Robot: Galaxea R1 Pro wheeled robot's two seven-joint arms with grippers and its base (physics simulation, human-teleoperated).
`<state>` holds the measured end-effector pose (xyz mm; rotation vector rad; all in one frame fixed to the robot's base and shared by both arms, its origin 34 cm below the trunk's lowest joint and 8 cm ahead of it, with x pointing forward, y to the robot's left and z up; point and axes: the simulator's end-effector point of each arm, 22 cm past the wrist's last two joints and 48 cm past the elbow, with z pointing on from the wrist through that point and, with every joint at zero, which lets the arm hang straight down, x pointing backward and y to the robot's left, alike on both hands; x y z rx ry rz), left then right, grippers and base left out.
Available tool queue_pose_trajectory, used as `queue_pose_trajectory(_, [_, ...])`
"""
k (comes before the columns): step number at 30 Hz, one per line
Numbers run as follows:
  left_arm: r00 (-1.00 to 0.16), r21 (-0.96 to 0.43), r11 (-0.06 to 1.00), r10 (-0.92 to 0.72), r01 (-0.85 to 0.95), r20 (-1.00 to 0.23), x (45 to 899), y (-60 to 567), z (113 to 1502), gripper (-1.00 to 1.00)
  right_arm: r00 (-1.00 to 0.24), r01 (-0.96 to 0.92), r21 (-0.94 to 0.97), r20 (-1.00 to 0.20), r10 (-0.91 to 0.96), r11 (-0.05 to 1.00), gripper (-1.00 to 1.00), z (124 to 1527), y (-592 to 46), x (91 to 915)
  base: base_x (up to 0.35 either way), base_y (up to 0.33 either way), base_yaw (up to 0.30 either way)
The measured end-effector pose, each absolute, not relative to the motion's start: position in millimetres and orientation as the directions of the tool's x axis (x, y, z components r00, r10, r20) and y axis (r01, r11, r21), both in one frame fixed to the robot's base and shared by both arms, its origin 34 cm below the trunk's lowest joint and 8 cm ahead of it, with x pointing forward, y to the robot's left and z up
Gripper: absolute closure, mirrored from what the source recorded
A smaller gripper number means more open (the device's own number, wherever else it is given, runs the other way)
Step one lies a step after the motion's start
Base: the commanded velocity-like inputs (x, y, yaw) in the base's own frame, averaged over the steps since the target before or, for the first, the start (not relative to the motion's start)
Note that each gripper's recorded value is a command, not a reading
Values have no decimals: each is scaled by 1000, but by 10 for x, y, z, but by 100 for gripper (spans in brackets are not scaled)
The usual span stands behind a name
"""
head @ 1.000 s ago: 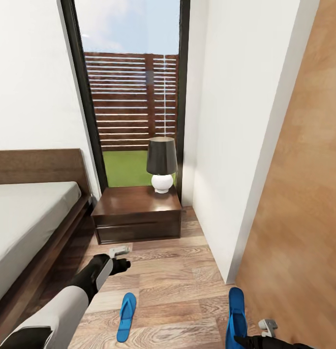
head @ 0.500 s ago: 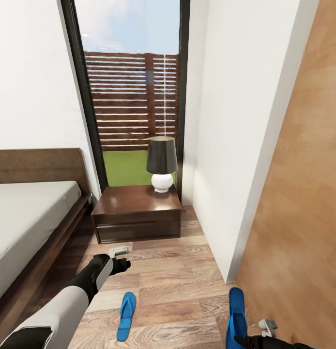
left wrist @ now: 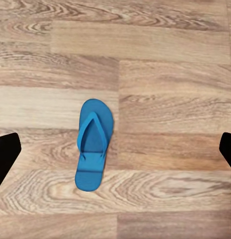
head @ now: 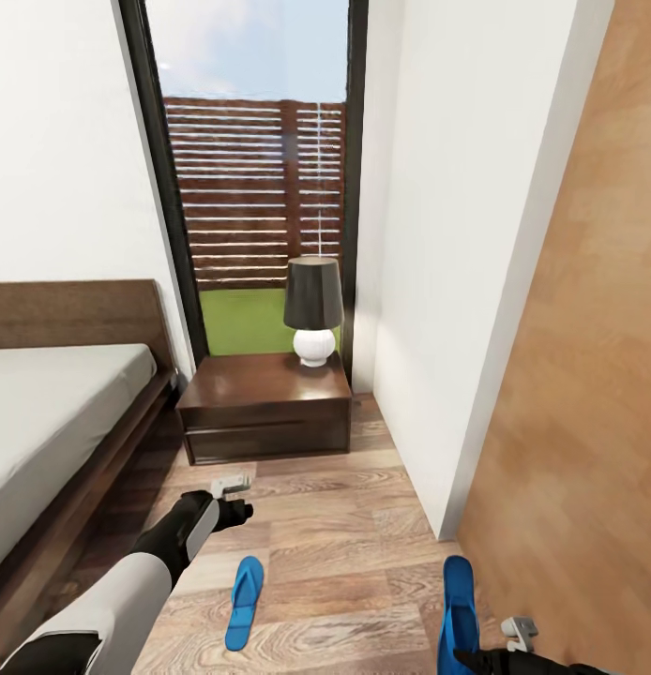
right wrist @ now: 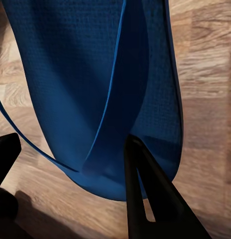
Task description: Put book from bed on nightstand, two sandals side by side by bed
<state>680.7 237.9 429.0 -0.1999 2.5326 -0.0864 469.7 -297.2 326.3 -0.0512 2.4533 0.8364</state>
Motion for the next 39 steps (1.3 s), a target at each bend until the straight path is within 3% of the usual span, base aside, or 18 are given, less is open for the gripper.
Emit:
queue_pose_trajectory(11, [-814, -106, 987, -162, -123, -558, 6743, 2378, 4046, -100, -863, -190, 568, -485, 140, 801, 100, 3022, -2966, 4627, 0, 0, 0])
queue_pose_trajectory(13, [-814, -106, 987, -162, -123, -558, 6730, 2377, 4000, -100, -894, -142, 593, -421, 155, 793, 100, 2948, -2951, 4560, 0, 0, 0])
queue_pose_trajectory(15, [-814, -107, 987, -161, -122, -558, 6718, 2370, 3956, -100, -936, -26, 652, -281, 210, 758, 100, 2942, -2933, 4486, 0, 0, 0])
queue_pose_trajectory(17, [-814, -107, 987, -161, -122, -558, 6705, 2366, 3911, -100, -938, 5, 729, -233, 255, 685, 100, 3258, -2921, 4708, 0, 0, 0])
queue_pose_trajectory(22, [-825, -106, 987, -162, -124, -541, 6681, 2362, 3786, -100, -929, -40, 766, -264, 258, 641, 100, 3610, -2960, 4991, 0, 0, 0])
queue_pose_trajectory(39, [-832, -105, 987, -161, -124, -531, 6664, 2334, 3712, -100, -926, -71, 748, -295, 235, 660, 100, 3675, -3011, 5091, 0, 0, 0])
